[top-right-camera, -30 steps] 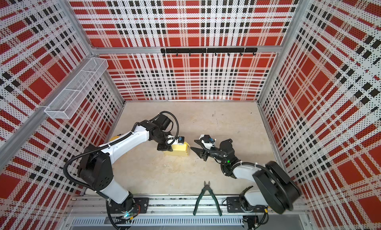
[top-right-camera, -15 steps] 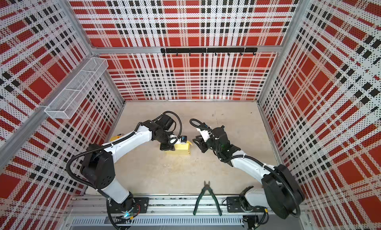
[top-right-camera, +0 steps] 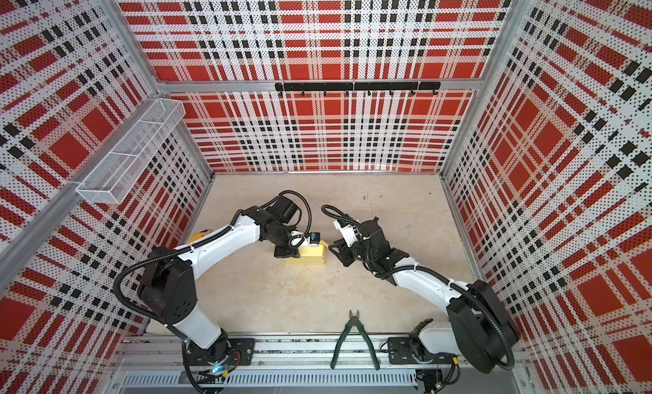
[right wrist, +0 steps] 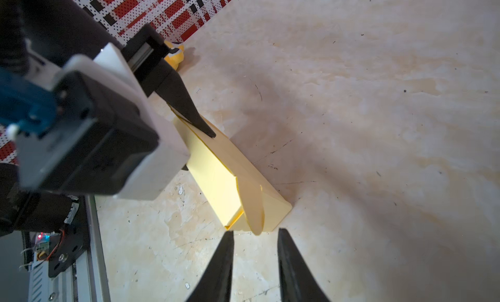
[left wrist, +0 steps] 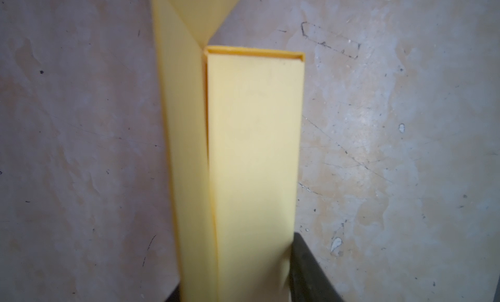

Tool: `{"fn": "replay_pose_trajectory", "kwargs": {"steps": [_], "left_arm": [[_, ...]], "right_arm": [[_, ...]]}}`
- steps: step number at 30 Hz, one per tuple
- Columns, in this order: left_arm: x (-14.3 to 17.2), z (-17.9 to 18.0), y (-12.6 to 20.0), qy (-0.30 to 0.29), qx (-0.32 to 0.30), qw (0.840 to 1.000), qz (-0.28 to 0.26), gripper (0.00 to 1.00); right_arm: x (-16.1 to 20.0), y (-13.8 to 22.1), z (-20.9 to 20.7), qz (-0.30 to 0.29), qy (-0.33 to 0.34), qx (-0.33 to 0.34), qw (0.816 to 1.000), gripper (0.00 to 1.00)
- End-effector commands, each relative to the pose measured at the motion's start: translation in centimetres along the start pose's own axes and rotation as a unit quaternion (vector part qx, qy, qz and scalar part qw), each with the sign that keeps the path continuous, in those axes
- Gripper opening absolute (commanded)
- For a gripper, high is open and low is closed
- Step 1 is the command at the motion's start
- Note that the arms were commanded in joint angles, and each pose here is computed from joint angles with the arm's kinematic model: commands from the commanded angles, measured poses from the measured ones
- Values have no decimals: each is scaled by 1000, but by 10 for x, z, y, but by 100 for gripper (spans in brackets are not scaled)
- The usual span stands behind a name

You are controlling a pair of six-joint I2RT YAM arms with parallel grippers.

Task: Assemble paper box
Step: Fold and tuck the lid into the gap.

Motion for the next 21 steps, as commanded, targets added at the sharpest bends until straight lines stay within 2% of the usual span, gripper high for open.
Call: {"fn": "replay_pose_trajectory", "kwargs": {"steps": [1, 6, 12, 16, 21], "left_arm": [[-1, 0, -8, -2, 3, 1000, -1, 41], [-5, 4, -5, 22, -12, 1000, -12, 41], [-12, 8, 3, 69, -54, 995, -44, 30], [-10, 8, -2, 82, -66, 994, -41, 31], [-11, 16, -2, 108, -95, 988, -47, 31]], "right_arm": [[-14, 3, 2, -11, -15, 29, 999, 32], [-17, -8, 6, -10, -30, 23, 999, 28], [-32, -8, 9, -26, -41, 39, 998, 26], [-42, -5, 3, -10, -23, 74, 997, 26], [-51, -7, -5, -1, 2, 70, 998, 29]]}}
Point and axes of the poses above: each gripper's point midway between its finger pads, its own y axis back along the fingers, its own z axis along the line the jaws close on, x = y × z, the point moved 10 cm from there along y, back along the fingers, and after that the axes turned 1 degree about -y, right-handed, at the moved point
